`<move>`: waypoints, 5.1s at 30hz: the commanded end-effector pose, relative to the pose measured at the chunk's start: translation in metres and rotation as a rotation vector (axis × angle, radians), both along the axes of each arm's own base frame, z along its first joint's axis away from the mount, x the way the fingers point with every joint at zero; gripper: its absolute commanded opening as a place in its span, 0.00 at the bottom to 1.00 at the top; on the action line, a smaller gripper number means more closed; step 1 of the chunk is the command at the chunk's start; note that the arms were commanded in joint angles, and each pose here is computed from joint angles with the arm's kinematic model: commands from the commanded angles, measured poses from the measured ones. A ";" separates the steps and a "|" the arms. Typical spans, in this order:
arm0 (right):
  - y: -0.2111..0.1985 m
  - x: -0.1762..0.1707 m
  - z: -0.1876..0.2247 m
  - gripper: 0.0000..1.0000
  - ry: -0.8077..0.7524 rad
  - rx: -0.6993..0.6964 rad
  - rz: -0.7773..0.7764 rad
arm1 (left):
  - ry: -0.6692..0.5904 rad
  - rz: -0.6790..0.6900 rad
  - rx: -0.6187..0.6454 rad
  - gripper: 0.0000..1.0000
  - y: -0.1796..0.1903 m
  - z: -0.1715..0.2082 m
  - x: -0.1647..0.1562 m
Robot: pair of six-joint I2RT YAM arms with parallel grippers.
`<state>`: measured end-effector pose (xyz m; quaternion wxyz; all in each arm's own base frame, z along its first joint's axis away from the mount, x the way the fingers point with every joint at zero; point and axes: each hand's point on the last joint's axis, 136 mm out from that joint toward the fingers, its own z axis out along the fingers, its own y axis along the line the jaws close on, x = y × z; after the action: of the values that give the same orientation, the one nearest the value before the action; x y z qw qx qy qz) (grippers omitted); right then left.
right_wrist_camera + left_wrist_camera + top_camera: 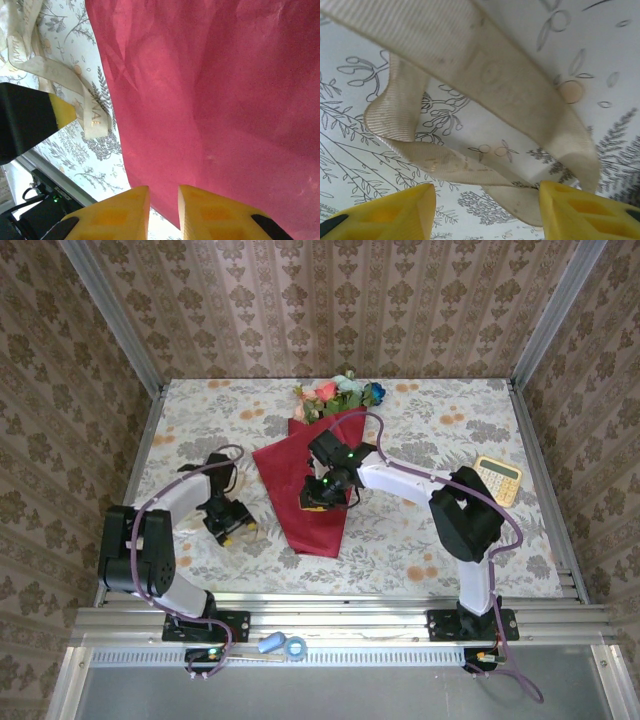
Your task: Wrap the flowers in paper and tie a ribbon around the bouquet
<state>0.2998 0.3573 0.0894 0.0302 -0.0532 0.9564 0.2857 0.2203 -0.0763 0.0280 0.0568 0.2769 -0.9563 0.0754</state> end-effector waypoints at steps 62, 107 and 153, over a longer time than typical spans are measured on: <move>0.011 0.000 0.010 0.36 0.289 0.059 -0.595 | -0.202 0.398 -0.278 0.49 -0.034 0.054 -0.049; 0.044 0.050 0.208 0.00 -0.215 0.548 -0.397 | -0.127 0.779 -0.227 0.00 0.010 -0.050 0.003; -0.348 0.022 0.077 0.53 -0.040 -0.234 -1.116 | -0.295 0.618 -0.224 0.56 -0.018 0.047 0.024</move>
<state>0.3348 0.0155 0.1688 0.2060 0.4381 0.8634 0.1420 0.2232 -0.0827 0.0665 -0.0695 0.5071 -0.8361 0.1973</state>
